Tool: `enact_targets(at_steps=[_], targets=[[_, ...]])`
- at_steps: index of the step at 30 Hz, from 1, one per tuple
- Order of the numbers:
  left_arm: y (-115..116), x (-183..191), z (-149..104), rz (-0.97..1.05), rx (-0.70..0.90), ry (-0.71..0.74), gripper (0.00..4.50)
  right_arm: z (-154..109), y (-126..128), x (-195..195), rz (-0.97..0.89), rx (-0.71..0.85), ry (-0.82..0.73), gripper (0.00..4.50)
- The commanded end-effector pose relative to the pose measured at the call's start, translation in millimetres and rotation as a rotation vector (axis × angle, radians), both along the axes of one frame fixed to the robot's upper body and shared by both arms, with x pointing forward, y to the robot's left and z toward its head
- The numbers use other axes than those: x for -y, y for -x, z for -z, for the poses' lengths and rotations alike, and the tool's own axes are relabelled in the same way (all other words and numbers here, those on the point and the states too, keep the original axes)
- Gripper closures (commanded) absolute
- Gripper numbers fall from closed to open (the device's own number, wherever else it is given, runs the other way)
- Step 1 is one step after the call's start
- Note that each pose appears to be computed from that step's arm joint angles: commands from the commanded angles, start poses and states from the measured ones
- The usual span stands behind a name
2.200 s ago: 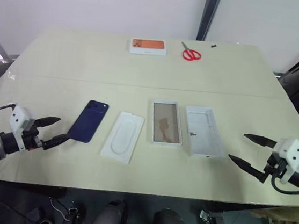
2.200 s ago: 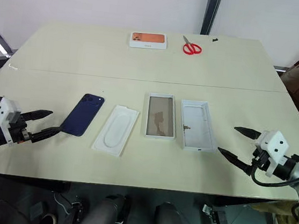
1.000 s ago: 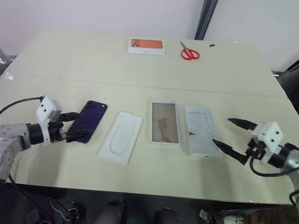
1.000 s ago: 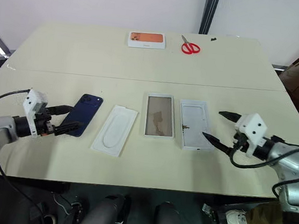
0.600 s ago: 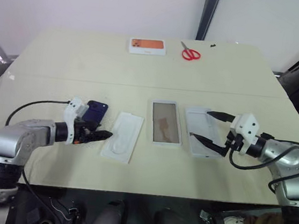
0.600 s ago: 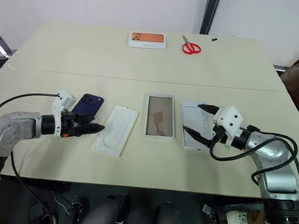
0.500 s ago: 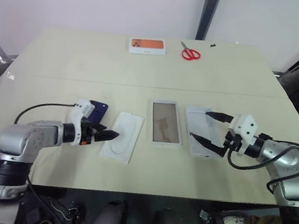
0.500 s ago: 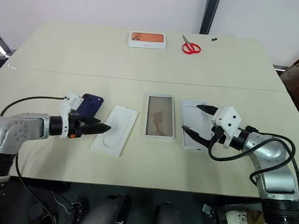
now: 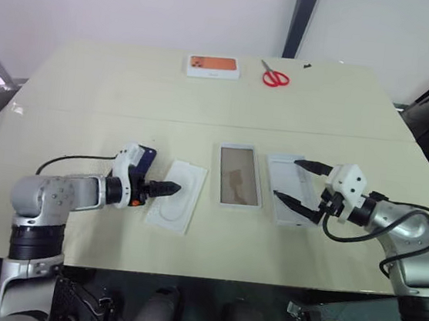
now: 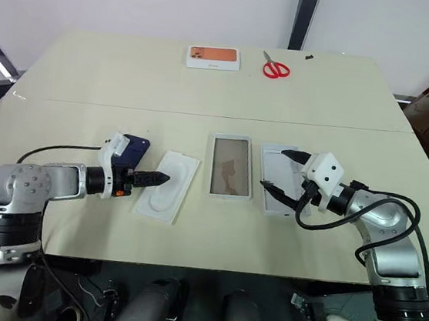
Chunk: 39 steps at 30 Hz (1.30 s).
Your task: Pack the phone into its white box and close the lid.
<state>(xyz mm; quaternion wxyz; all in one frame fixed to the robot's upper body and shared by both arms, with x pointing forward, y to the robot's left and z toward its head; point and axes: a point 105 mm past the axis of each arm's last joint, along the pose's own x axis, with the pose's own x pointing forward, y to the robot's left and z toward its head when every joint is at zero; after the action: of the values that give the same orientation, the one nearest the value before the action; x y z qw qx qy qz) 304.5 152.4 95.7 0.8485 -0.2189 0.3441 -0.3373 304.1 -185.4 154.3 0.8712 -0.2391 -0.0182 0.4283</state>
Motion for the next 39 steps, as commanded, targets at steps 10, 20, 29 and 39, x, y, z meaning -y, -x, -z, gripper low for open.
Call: enact_targets(at_steps=[10,20,29,39], targets=[[13.6,-9.2,17.6,-0.006,-0.066,-0.038,2.68,-10.2,-0.2,-5.9,-0.016,0.056,-0.002,0.0],[10.8,-8.7,12.8,-0.043,-0.087,0.054,4.46,-8.1,5.2,-18.6,-0.071,0.029,-0.011,0.0],[-9.4,-15.6,-19.5,-0.104,0.017,0.122,4.46,8.4,16.6,-56.3,-0.225,-0.098,0.013,0.0],[-27.0,-12.5,-39.4,-0.168,0.081,0.201,4.46,38.8,-1.0,-73.9,-0.29,-0.221,0.162,0.0]])
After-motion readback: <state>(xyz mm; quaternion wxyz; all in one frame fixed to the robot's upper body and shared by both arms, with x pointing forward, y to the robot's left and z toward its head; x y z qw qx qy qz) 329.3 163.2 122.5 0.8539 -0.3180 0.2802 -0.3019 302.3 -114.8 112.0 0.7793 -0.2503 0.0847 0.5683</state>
